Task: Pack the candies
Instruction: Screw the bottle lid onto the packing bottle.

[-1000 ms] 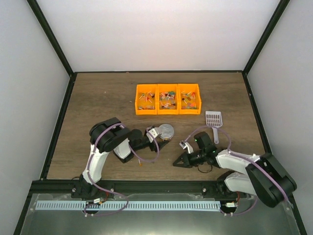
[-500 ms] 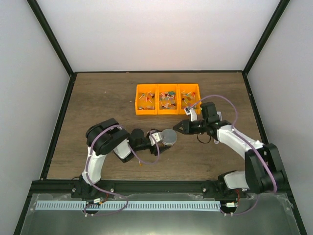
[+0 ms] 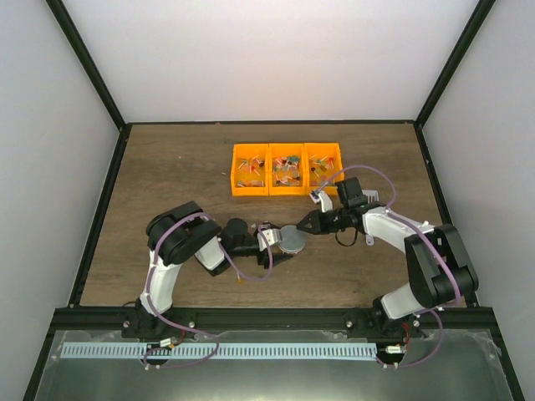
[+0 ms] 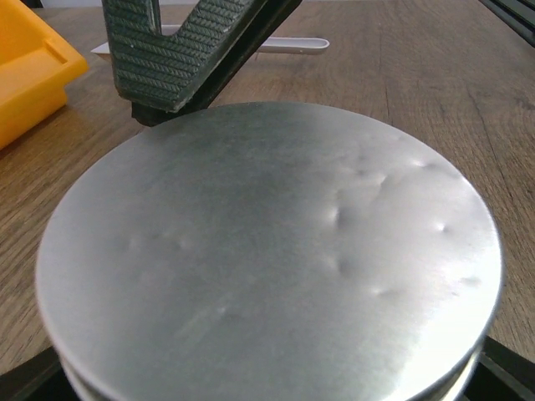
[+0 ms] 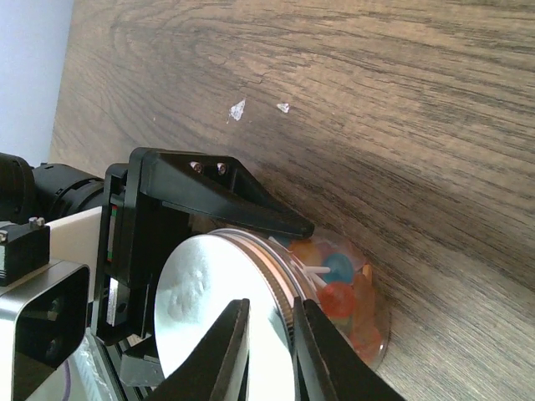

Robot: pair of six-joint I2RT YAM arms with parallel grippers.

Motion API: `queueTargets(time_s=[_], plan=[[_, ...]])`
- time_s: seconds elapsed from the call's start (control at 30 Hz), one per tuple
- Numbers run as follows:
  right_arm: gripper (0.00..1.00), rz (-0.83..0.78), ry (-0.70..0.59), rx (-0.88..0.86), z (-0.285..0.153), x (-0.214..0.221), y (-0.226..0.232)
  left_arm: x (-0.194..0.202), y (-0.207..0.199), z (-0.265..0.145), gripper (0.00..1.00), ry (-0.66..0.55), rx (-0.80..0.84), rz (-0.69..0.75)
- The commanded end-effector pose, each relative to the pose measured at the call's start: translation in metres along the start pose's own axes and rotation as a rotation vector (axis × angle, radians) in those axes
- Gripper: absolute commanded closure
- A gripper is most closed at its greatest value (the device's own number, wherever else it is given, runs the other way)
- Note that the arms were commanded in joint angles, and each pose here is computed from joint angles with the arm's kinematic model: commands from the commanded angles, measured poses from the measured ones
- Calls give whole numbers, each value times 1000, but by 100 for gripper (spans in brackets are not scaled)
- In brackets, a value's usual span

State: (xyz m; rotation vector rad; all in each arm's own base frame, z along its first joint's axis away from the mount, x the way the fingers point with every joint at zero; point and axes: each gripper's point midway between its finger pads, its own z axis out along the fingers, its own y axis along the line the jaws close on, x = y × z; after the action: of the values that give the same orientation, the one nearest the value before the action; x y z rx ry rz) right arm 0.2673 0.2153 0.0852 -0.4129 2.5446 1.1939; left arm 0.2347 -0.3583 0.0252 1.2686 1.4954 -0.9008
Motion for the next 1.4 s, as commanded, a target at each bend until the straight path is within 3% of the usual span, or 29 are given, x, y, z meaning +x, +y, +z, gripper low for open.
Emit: queueTargets(time_s=[0.0,0.47,0.87,1.37], plan=[[83,-48,-13,-11,0,-10,6,79,-36,-12,20,256,106,-104],[87,-29,39,-20,11,9,6,78,-30,-11,20,254,74,-122],[97,69,71,-70,7,69,5,83,-20,-8,22,256,24,-156],[99,161,88,-112,2,129,19,89,-4,-8,22,272,-50,-163]])
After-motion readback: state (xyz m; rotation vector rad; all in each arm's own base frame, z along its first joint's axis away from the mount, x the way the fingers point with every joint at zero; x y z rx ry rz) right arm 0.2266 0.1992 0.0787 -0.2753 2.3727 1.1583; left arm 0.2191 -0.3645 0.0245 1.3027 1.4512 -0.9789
